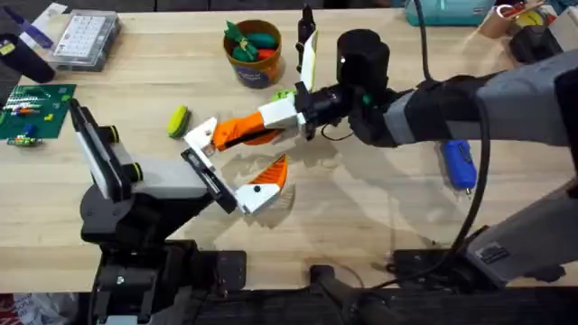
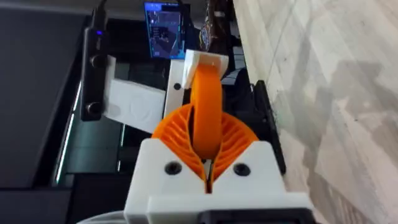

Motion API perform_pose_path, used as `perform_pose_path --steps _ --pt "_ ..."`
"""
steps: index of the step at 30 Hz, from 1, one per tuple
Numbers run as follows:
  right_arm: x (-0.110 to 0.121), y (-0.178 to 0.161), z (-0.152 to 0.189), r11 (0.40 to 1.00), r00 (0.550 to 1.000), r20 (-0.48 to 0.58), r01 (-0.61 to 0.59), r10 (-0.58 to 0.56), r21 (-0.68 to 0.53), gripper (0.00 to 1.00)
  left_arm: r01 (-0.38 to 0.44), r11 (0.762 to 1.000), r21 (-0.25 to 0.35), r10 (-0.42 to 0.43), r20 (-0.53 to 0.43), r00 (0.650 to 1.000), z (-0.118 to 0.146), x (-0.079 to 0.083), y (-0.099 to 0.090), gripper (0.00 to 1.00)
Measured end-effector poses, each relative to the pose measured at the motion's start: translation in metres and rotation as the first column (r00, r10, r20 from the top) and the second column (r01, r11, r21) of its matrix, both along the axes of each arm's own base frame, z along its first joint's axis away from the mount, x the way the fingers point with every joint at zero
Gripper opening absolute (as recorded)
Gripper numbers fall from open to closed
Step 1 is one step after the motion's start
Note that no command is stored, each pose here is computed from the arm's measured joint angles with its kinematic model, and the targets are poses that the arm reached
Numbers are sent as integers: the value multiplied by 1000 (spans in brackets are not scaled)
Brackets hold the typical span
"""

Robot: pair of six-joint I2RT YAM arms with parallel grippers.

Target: Pick up the gripper from the table and insert it into the empty holder that is missing its gripper. Then pick up a screw, insert it into the mounting hole, and use the screwdriver to tighten it. Finally, clean up the table by picking up the vegetable and placing it into the bucket.

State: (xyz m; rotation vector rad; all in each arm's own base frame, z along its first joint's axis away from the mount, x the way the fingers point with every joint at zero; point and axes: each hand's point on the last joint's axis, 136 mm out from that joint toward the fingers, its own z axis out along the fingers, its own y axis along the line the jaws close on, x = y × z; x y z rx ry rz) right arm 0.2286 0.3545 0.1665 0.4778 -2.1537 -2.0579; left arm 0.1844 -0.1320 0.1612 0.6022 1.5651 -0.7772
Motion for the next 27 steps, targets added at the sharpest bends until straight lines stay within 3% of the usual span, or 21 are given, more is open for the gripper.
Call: perform_pose_path --steps 11,27 --pt "-9 -4 1 998 998 -12 -59 59 9 20 16 1000 -1 -16 0 1000 0 -2 -2 986" --pt "-1 -28 -2 995 994 -51 -94 95 19 20 141 990 -4 -141 -3 990 0 -20 -16 986"
